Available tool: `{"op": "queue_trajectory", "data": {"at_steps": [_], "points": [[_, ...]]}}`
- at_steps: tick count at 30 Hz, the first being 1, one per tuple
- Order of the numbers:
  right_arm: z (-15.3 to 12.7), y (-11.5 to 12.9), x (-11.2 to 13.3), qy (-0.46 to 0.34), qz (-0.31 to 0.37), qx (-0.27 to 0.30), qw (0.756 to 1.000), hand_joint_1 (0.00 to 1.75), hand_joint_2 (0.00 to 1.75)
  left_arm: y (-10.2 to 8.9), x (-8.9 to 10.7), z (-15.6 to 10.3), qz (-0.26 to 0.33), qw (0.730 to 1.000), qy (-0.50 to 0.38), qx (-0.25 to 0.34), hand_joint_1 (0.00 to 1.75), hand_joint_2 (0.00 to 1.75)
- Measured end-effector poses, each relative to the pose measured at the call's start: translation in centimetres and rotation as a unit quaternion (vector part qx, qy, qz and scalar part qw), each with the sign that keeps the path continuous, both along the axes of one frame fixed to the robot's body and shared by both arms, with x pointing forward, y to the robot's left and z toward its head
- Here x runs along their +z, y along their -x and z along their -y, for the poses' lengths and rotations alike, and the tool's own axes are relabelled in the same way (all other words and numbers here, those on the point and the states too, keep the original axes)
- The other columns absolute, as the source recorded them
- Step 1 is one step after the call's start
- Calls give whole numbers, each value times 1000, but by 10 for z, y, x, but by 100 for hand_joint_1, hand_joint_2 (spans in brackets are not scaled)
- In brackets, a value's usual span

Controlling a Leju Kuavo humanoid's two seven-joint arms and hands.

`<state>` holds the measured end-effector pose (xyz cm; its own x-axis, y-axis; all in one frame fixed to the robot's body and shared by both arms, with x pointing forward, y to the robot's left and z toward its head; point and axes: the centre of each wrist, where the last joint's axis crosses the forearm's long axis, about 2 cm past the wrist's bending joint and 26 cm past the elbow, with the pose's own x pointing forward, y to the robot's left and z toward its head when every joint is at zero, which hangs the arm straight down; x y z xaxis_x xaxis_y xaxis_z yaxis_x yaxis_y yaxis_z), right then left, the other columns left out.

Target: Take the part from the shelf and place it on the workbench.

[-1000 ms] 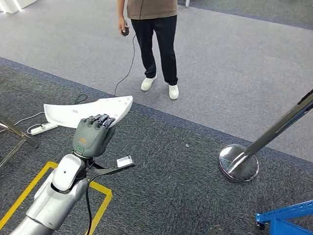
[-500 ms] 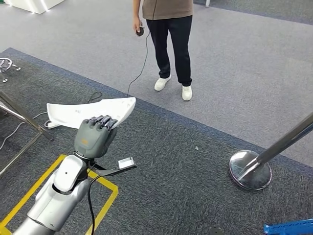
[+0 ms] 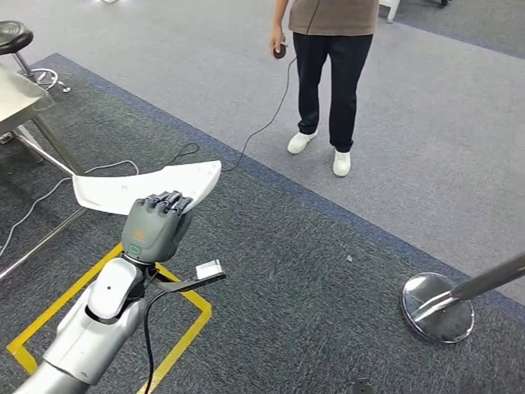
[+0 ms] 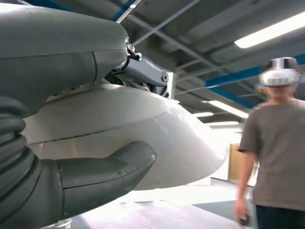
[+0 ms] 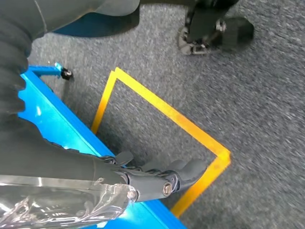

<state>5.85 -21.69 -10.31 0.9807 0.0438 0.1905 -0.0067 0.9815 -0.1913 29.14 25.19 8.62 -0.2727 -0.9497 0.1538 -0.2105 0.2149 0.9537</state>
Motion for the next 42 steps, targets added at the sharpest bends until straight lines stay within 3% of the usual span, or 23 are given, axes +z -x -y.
{"op": "queue_trajectory", "data": {"at_steps": [42], "points": [[0,0,0,3,-1,2,1000,0,175,0,-2,-3,-5,1000,-5,2,175,175]]}}
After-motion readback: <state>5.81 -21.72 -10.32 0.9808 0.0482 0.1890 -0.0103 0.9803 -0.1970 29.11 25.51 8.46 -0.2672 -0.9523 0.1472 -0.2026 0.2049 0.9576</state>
